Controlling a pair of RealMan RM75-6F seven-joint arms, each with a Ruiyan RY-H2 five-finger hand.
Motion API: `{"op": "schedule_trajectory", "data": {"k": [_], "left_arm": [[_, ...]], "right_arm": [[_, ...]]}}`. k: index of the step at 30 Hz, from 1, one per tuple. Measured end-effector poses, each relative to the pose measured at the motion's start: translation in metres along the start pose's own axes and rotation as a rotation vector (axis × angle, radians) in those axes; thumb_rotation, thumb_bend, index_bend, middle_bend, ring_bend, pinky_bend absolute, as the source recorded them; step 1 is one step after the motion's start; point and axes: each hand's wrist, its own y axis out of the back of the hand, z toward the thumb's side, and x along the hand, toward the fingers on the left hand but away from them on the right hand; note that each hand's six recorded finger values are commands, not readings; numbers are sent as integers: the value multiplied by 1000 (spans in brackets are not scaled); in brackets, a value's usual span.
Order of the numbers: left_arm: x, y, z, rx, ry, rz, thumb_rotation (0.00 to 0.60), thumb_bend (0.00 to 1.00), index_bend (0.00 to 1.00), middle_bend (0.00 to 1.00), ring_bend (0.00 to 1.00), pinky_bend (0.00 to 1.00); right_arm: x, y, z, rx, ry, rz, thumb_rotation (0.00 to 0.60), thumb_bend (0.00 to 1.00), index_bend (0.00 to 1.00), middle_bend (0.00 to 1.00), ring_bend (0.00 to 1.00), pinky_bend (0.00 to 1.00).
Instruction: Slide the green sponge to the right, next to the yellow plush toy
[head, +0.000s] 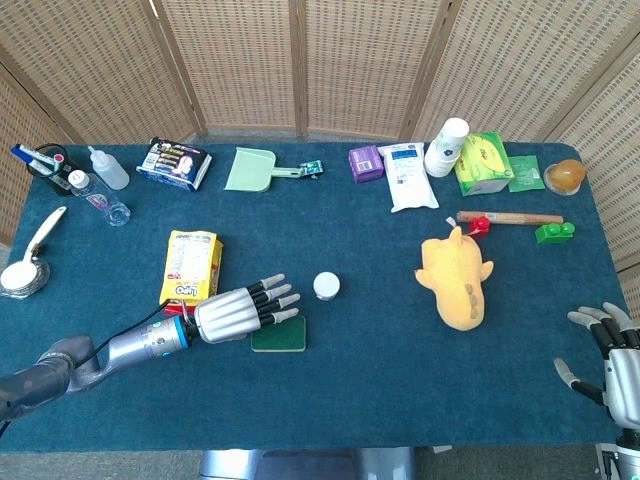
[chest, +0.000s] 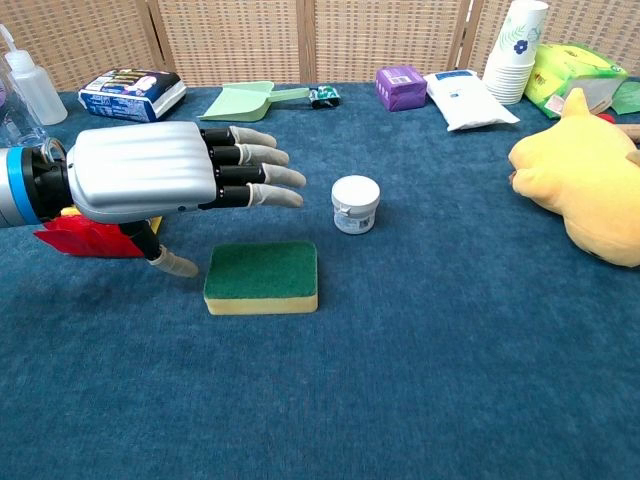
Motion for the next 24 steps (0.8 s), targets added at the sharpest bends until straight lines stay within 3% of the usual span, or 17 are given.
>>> {"op": "schedule_trajectory", "data": {"k": [24], "left_arm": [[35, -2, 17, 9, -10, 34, 487, 111, 0, 0, 0, 0]], "right_arm": [[3, 2, -4, -5, -7, -8, 600, 248, 274, 285, 147, 238]]}}
